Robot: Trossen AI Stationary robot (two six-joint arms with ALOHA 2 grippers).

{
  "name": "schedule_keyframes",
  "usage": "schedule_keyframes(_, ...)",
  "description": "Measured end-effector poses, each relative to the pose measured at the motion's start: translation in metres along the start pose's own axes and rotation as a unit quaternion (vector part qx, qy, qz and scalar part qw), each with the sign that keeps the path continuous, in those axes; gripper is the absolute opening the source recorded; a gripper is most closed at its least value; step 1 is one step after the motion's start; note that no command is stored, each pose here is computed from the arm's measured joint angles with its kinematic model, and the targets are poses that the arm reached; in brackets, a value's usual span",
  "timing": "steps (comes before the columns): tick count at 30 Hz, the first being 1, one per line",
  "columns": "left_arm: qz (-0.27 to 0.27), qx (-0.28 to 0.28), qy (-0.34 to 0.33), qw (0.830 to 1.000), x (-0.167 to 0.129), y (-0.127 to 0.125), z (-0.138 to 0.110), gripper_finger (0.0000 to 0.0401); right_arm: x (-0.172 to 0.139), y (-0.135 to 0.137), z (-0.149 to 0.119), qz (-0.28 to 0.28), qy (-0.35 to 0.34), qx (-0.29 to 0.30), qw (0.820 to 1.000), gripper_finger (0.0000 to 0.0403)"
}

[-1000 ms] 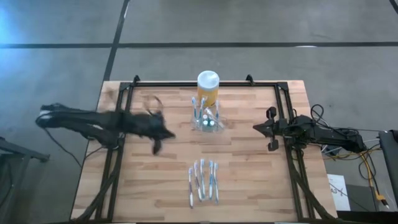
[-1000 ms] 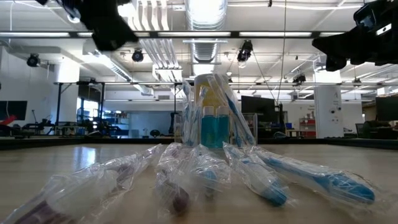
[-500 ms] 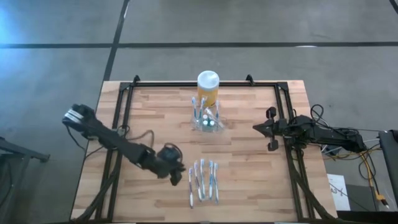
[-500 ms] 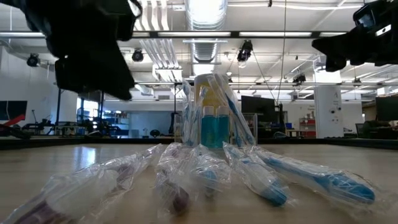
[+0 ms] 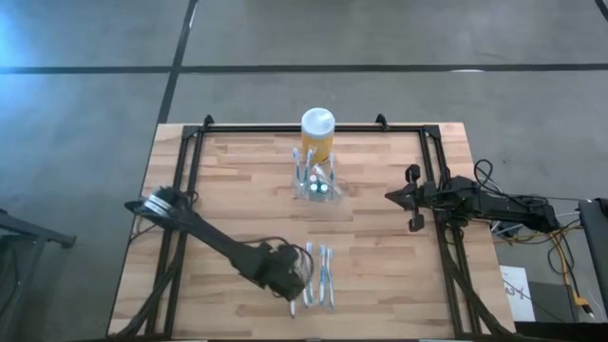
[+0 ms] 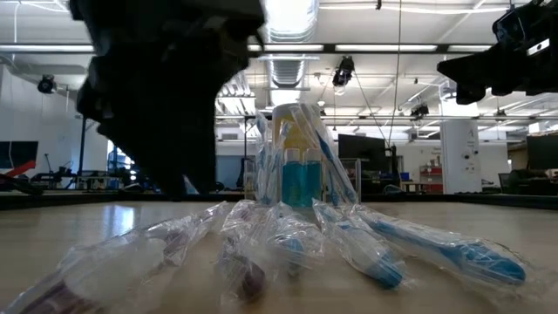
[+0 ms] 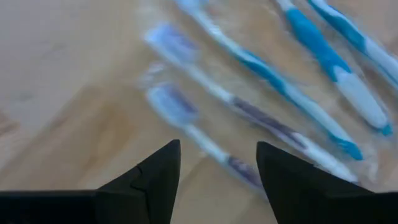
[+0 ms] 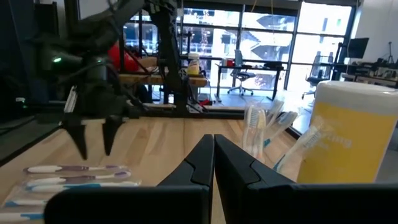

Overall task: Pick & Place toothbrushing station
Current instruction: Put the violet toothbrush into the transparent organizer

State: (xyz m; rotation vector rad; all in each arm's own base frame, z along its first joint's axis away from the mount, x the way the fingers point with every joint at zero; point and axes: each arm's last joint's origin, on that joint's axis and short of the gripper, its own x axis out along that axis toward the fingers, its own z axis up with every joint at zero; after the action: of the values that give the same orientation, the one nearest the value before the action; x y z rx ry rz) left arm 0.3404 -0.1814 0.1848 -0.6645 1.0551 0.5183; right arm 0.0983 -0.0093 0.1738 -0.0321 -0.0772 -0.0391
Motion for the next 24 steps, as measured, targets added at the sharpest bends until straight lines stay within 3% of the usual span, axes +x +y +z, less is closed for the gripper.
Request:
schedule_keyframes(6,0.022,0.040,0.038,0.998,0.014,-0.030,0.007,0.0214,0.000,0.000,-0.002,0.000,0.012,0.001,1.000,0.0008)
schedule_keyframes(12,0.084,0.047,0.062,0.993,0.014,-0.028,0.008,0.0214,0.000,0.000,-0.002,0.001,0.012,0.015,1.000,0.0008)
schedule_keyframes(24,0.096,0.044,0.080,0.991,0.022,-0.019,0.001,0.0214,0.001,0.000,-0.006,0.001,0.030,0.041,0.999,0.0008)
